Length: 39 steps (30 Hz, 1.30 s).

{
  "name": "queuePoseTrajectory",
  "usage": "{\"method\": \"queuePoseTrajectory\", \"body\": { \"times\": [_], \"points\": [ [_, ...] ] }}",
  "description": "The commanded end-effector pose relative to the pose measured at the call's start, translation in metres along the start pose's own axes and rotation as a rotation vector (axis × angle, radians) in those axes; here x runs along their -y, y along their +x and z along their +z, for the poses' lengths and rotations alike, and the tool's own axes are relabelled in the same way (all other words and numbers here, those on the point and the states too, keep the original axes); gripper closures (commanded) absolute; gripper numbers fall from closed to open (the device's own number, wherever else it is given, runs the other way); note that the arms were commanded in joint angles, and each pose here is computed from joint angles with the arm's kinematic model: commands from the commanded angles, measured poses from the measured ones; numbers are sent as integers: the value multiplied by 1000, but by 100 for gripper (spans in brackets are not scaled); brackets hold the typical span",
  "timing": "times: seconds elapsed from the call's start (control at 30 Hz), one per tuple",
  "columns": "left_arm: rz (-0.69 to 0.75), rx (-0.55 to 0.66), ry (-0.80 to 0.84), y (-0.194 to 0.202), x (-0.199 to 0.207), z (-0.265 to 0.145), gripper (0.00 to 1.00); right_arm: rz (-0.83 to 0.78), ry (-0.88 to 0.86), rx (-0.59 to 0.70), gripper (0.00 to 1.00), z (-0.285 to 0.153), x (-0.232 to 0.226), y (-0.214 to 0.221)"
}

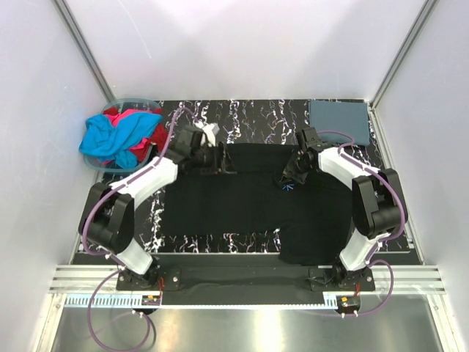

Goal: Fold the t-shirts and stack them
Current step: Fold the tshirt

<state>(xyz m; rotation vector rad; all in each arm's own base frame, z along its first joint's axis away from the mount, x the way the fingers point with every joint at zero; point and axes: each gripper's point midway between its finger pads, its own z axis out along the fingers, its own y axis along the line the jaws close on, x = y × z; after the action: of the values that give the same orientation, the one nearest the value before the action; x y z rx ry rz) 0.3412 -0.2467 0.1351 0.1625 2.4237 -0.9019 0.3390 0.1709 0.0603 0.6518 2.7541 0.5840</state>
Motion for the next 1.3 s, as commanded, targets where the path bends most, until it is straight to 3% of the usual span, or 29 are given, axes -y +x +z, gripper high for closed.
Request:
{"method": "queuePoseTrajectory", "body": {
  "times": [0.0,0.17,0.3,0.47,0.67,0.8,1.27],
  "points": [
    [-10,52,127,-1,38,0,34,4,-23,57,94,-6,-7,-9],
    [-16,0,163,19,55,20,36,-56,16,67,71,-12,-3,-13],
    [21,-17,172,29,71,38,37,-96,63,160,62,-39,-2,-36],
    [71,-55,173,47,87,64,39,-17,138,241,62,-63,45,-73],
    [123,-21,231,54,111,85,39,33,235,296,70,-64,115,-76],
    [149,-15,270,59,126,100,39,70,247,326,72,-61,138,-78],
    [113,-16,256,53,131,144,36,-27,161,354,69,-42,131,-94]
  ]
}}
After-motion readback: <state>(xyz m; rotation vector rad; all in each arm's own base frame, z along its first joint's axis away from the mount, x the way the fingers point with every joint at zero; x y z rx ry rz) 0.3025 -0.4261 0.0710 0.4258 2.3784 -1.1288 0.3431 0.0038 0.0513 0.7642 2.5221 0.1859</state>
